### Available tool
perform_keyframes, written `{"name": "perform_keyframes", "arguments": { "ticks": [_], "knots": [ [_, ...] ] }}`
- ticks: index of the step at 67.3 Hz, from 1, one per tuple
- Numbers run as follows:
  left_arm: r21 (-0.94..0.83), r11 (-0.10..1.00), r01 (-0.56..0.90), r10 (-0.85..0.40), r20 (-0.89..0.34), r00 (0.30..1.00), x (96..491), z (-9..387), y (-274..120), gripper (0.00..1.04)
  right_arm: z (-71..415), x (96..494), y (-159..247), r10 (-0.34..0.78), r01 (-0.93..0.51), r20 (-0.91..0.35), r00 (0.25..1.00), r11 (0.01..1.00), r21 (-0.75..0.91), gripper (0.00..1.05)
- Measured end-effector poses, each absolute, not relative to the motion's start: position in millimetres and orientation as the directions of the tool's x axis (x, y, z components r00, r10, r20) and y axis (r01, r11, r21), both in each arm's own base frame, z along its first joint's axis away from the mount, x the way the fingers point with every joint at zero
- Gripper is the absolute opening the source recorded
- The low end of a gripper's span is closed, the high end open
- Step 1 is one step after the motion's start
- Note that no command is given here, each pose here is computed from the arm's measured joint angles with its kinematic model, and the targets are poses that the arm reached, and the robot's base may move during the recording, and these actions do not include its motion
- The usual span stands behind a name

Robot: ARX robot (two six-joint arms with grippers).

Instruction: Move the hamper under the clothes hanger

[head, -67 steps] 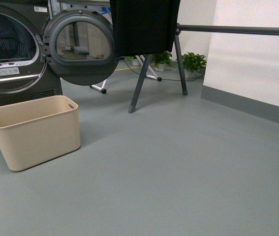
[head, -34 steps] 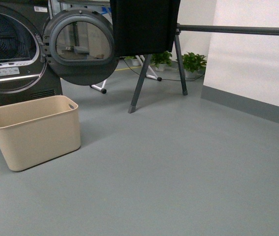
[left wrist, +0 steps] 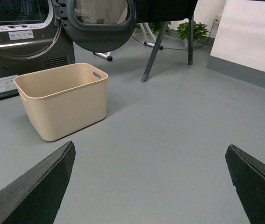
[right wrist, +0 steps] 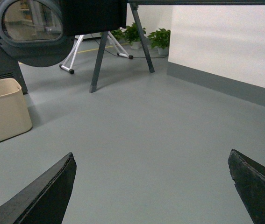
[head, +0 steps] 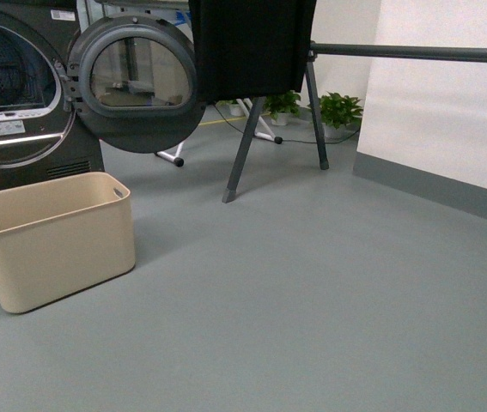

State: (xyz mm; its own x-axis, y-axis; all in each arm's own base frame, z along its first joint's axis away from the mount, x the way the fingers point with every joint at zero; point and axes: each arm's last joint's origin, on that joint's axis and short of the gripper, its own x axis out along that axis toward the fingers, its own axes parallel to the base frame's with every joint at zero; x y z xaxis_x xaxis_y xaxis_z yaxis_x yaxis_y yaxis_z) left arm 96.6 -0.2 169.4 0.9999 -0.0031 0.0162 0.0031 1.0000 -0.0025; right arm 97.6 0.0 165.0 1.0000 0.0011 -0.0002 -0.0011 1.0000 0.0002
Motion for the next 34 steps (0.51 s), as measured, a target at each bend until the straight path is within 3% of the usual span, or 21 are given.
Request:
{"name": "perform_keyframes", "arguments": {
  "ticks": [34],
  "knots": [
    [-0.002, 1.000, 0.003, -0.003, 0.015, 1.000, 96.6, 169.3, -0.2, 0.98, 164.9, 97.6, 0.0, 0.001, -0.001, -0.001, 1.000, 1.000, 0.000, 0.97]
  ]
}}
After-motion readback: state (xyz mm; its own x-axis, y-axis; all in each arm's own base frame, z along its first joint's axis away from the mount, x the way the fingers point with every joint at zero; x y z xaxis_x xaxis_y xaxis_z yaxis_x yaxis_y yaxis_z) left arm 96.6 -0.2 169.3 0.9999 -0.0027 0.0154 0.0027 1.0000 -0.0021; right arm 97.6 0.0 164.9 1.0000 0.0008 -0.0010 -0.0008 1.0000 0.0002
